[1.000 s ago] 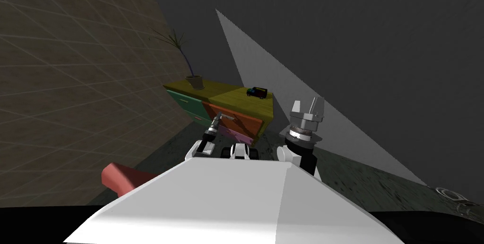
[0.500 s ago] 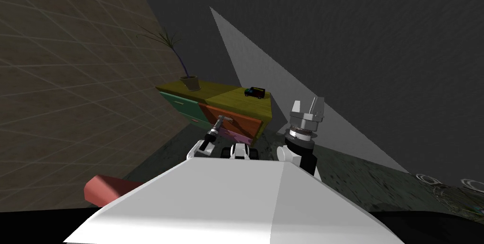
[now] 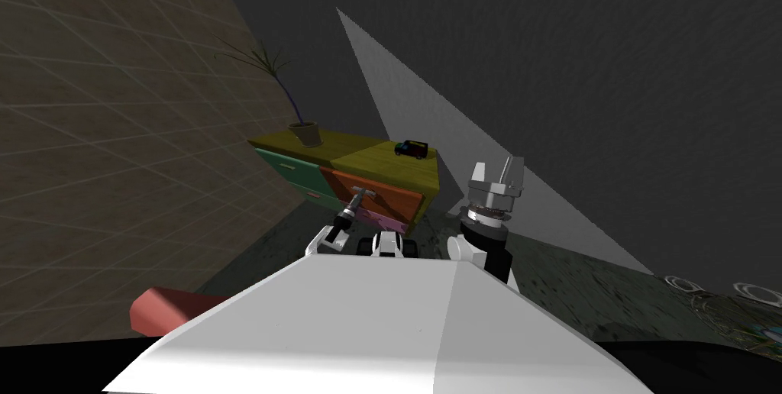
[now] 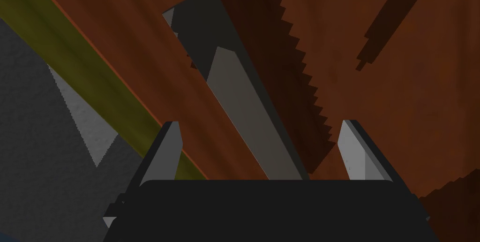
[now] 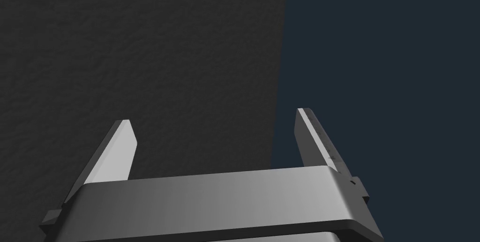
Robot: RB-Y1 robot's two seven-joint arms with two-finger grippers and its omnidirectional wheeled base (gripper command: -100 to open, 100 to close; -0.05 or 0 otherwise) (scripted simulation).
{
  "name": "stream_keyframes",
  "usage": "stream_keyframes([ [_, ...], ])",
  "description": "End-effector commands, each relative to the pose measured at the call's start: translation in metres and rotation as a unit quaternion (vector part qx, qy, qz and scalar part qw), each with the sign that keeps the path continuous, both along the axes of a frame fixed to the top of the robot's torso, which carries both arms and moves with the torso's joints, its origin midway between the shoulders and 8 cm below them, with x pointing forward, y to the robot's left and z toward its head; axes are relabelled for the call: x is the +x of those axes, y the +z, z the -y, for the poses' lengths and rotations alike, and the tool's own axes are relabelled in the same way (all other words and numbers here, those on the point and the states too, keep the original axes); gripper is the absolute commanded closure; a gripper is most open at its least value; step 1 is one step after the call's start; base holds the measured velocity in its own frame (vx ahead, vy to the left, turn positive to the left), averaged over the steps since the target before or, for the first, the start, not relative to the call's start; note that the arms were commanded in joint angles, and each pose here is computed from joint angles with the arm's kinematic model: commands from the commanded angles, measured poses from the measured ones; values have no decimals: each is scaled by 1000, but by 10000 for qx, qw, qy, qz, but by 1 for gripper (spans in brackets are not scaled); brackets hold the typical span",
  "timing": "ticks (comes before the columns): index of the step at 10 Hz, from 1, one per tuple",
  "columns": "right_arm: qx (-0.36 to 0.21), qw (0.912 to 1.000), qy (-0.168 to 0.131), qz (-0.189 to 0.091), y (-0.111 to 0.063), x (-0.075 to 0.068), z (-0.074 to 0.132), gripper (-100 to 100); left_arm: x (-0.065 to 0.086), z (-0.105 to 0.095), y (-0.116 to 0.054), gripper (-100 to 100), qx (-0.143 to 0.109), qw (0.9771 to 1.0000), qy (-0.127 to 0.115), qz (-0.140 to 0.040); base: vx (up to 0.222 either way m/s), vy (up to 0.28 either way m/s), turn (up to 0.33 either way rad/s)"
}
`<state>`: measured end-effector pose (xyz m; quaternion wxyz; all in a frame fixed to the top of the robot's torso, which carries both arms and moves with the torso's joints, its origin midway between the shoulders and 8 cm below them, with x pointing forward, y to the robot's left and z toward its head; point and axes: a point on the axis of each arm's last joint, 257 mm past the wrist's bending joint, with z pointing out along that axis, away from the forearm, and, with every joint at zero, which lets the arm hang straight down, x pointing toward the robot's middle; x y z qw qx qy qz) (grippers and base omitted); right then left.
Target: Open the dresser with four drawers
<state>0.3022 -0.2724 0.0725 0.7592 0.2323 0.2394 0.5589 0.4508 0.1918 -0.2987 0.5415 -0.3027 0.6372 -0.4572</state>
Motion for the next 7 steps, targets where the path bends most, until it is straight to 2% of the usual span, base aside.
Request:
stream_keyframes([
  [1,0,10000,0,0,0,0,0,0,12,-1,-8,-100,19,10000,-18,-42,-30,2,-7],
  [2,0,10000,0,0,0,0,0,0,24,4,0,-100,-43,9999,-60,77,-56,-4,48],
  [3,0,10000,0,0,0,0,0,0,30,4,-4,-100,-12,10000,-70,45,-58,-3,27],
  [4,0,10000,0,0,0,0,0,0,30,2,-13,-100,12,10000,-54,-43,-25,3,-9],
  [5,0,10000,0,0,0,0,0,0,42,7,-6,-100,-44,9999,-94,58,-52,5,41],
  [6,0,10000,0,0,0,0,0,0,49,9,-4,-100,-21,9999,-116,76,-50,-4,28],
  [7,0,10000,0,0,0,0,0,0,48,6,-16,-100,6,10000,-90,-43,-20,-3,-4],
])
